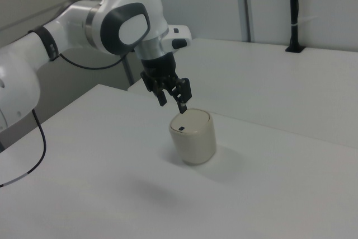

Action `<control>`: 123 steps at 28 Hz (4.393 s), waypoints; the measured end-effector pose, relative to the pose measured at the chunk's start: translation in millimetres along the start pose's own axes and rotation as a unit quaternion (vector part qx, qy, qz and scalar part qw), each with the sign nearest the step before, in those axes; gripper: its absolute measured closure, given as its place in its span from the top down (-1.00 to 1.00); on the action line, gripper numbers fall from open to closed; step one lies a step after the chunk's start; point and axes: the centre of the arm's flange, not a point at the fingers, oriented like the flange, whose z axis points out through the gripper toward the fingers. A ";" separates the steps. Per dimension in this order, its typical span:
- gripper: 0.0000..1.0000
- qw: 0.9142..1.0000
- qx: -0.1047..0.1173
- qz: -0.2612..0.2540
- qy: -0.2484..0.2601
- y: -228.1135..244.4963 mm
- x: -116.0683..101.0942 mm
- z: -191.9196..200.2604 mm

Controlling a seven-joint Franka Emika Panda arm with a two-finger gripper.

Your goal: Open the trash can

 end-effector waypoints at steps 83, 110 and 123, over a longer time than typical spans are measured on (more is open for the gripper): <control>-0.96 0.997 -0.063 -0.020 0.035 -102.4 54.9 144.0; 0.71 0.997 -0.073 0.020 -0.024 -32.9 -10.6 -8.6; 1.00 0.996 -0.079 0.004 -0.035 -3.4 -17.3 -20.5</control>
